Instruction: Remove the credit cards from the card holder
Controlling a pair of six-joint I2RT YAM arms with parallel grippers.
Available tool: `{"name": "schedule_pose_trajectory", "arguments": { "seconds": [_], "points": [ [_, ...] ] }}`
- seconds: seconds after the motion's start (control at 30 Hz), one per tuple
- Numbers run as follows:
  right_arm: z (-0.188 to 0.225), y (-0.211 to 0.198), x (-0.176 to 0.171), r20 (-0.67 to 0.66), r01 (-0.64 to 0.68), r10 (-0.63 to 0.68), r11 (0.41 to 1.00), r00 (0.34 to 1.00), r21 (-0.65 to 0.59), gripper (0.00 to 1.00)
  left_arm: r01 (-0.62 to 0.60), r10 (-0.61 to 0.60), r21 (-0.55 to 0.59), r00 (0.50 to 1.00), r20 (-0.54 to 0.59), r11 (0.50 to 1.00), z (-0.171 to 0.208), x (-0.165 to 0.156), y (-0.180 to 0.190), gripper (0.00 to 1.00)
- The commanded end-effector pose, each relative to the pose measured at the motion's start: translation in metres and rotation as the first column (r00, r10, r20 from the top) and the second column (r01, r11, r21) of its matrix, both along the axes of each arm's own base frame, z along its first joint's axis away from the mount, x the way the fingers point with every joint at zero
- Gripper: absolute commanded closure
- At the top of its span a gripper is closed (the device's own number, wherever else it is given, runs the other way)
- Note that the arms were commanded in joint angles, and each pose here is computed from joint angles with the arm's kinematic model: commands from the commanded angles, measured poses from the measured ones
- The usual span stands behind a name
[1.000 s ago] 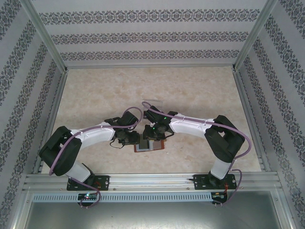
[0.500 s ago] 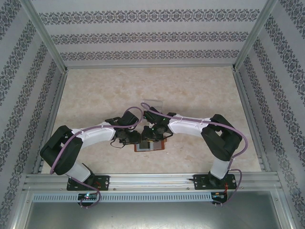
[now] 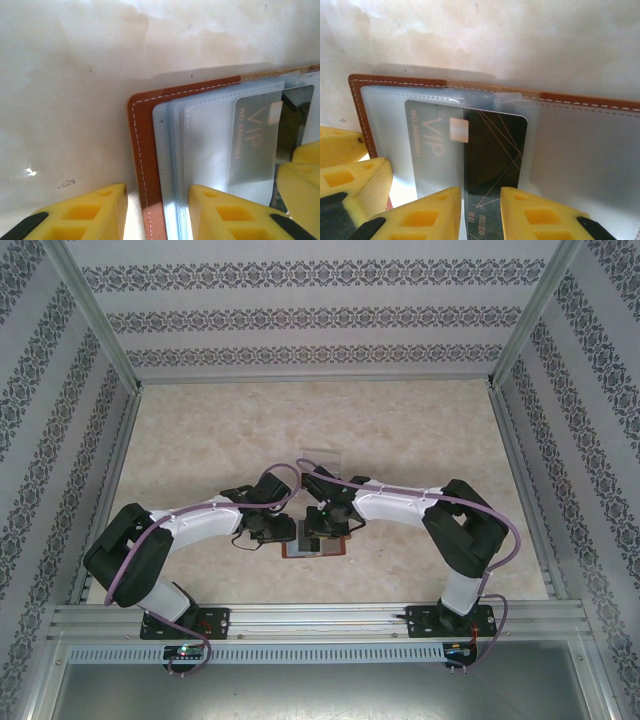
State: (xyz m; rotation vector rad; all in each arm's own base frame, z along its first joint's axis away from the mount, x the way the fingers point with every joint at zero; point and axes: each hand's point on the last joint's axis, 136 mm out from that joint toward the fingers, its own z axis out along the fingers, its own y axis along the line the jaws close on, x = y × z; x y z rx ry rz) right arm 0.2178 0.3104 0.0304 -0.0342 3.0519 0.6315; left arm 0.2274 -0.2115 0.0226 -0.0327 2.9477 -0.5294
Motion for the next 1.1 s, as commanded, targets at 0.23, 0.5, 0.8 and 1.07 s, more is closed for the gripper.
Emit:
{"name": "schedule_pose_trajectory", "arguments": {
  "seconds": [0.23,0.5,0.8,1.07],
  "points": [
    [0.015,-0.01,0.007,0.009,0.033,-0.033,0.997,0.999,0.075,0.72,-0.002,0.004,0.086,0.999,-0.032,0.996,-0.012,-0.006,0.018,0.63],
    [0.006,-0.003,0.005,0.011,0.003,-0.005,0.978,1.0,0.211,0.72,0.005,-0.002,0.095,0.999,-0.032,0.995,-0.011,-0.006,0.019,0.63],
    [-0.006,0.003,0.004,-0.004,0.008,-0.007,0.962,1.0,0.272,0.74,0.011,-0.007,0.099,0.999,-0.036,0.995,-0.009,-0.006,0.019,0.63],
    [-0.006,0.011,0.006,-0.012,0.023,-0.02,0.94,1.0,0.34,0.77,0.015,-0.011,0.102,0.999,-0.044,0.995,-0.009,-0.006,0.019,0.63]
  ]
}}
